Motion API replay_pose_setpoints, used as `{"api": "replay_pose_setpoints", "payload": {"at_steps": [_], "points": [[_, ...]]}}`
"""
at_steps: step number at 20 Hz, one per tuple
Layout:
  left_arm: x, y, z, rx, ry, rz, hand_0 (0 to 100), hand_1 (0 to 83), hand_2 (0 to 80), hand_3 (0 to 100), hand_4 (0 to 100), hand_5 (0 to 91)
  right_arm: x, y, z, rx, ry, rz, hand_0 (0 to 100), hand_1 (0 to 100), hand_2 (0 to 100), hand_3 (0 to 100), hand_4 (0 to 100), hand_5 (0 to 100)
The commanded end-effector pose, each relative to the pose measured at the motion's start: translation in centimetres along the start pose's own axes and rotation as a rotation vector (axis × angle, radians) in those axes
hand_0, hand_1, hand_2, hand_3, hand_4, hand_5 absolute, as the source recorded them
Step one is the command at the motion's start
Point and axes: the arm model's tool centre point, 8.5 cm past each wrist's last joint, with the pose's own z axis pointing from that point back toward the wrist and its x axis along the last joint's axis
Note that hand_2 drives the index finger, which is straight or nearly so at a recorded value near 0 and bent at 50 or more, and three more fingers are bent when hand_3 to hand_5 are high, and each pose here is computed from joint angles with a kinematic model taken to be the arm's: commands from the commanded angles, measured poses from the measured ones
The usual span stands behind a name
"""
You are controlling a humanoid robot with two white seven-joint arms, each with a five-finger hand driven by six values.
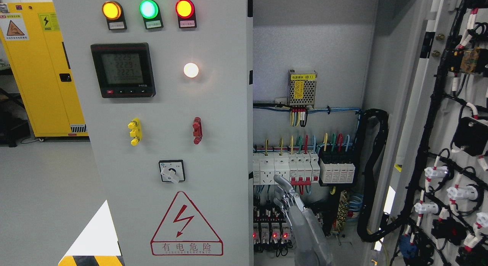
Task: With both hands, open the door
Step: 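Raise the right hand into the gap behind the indicator-light door edge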
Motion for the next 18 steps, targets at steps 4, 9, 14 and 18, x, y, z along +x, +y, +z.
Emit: {"api": "replay_pose_setpoints", "payload": {"at_steps": [4, 9, 14, 18], "points": [[1.0, -0.2, 0.0, -0.001, -0.015, 0.003, 0, 0.0, 0.0, 0, 0, 0.0, -1.8, -1.9, -6.6, -0.060, 0.049, -0.011, 23, 3, 0, 0, 0, 0], [1.2, -0.1, -0.1, -0.002, -0.021, 0.006, 0, 0.0, 0.0, 0, 0, 0.0, -2.3, -2.8, -8.5, -0.060, 0.073, 0.002, 23, 3, 0, 0, 0, 0], [2.3, 0.0, -0.1, 0.000, -0.052, 0.001, 0, 0.0, 0.0, 0, 0, 0.0, -2.4, -4.1, -10.1, -0.079, 0.088, 0.018, 23, 3, 0, 0, 0, 0], [2.1, 0.0, -0.1, 0.000, -0.049, 0.001, 0, 0.0, 0.0, 0, 0, 0.0, -2.1, -4.3, -11.4, -0.062, 0.117, 0.015, 23, 3, 0, 0, 0, 0]]}}
